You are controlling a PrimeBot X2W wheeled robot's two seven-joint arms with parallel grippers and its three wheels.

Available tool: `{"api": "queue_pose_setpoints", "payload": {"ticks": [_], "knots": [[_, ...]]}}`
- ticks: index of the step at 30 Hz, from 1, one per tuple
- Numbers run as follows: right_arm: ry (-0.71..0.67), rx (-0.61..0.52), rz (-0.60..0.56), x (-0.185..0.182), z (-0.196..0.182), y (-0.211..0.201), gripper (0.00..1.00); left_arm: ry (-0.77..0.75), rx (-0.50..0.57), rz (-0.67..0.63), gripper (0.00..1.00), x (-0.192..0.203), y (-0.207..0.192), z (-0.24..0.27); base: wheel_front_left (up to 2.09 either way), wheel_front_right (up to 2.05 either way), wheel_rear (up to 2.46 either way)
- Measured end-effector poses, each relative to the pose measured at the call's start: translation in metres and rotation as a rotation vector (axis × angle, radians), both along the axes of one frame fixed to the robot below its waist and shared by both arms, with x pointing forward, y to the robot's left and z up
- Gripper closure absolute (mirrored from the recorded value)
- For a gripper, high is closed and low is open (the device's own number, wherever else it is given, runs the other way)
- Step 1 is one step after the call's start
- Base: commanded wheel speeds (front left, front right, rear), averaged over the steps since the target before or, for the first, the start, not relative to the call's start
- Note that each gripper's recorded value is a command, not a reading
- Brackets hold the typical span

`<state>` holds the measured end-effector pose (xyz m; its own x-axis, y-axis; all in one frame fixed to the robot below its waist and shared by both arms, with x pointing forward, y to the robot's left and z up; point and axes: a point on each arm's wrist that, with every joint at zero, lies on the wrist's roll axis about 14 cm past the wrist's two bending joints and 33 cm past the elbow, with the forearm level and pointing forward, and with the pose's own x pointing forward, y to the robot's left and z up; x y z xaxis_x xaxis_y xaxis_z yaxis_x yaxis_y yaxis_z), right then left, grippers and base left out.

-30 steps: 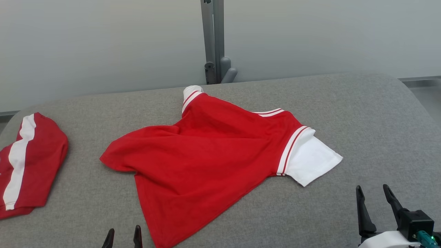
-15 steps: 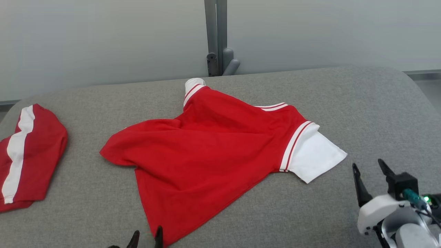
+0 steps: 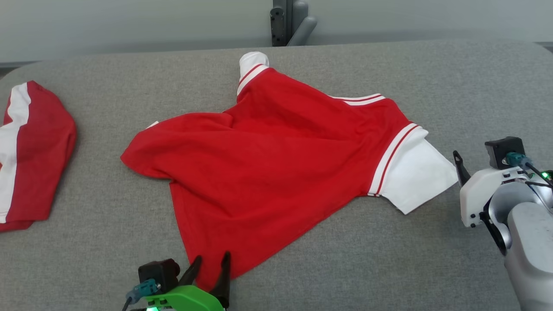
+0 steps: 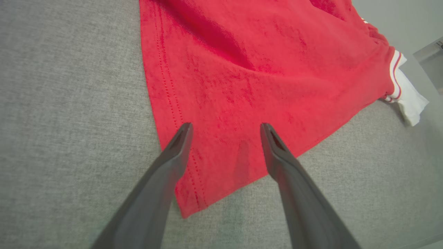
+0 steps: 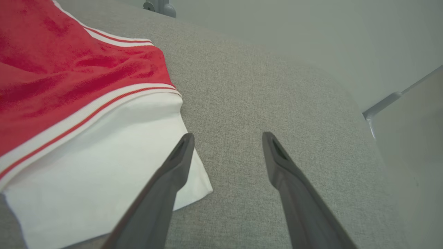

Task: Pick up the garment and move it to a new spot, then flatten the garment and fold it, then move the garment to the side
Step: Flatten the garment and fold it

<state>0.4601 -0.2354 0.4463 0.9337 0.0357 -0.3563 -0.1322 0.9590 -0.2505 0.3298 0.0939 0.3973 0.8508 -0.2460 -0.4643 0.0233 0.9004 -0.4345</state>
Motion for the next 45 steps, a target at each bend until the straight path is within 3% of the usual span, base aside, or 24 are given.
{"api": "queue_pose_setpoints", "payload": {"ticks": [6,11,30,37,38,39,40,41,45], "knots": [[0.193,0.017,0.029,-0.003,-0.056,0.015,0.00,0.090,0.005,-0.019,0.00,-0.009,0.001,-0.019,0.00,0.00,0.00],[0.229,0.011,0.046,0.000,-0.070,0.017,0.00,0.123,0.003,0.002,0.00,-0.016,0.006,-0.025,0.00,0.00,0.00],[0.215,0.017,0.069,0.010,-0.075,0.019,0.00,0.167,0.039,0.043,0.00,-0.018,0.023,-0.037,0.00,0.00,0.00],[0.221,0.022,0.080,0.014,-0.079,0.025,0.00,0.197,-0.013,0.025,0.00,-0.020,0.013,-0.043,0.00,0.00,0.00],[0.224,0.021,0.081,0.014,-0.080,0.025,0.28,0.200,-0.023,0.020,0.24,-0.020,0.011,-0.043,0.00,0.00,0.00],[0.229,0.023,0.078,0.014,-0.080,0.024,0.58,0.202,-0.029,0.014,0.66,-0.020,0.009,-0.044,0.00,0.00,0.00],[0.233,0.025,0.078,0.014,-0.082,0.025,0.75,0.204,-0.037,0.008,1.00,-0.019,0.007,-0.044,0.00,0.00,0.00],[0.236,0.029,0.079,0.013,-0.082,0.026,1.00,0.205,-0.043,-0.005,1.00,-0.019,0.004,-0.045,0.00,0.00,0.00],[0.249,0.083,0.072,0.012,-0.081,0.035,1.00,0.212,-0.091,-0.056,1.00,-0.023,-0.012,-0.045,0.00,0.00,0.00]]}}
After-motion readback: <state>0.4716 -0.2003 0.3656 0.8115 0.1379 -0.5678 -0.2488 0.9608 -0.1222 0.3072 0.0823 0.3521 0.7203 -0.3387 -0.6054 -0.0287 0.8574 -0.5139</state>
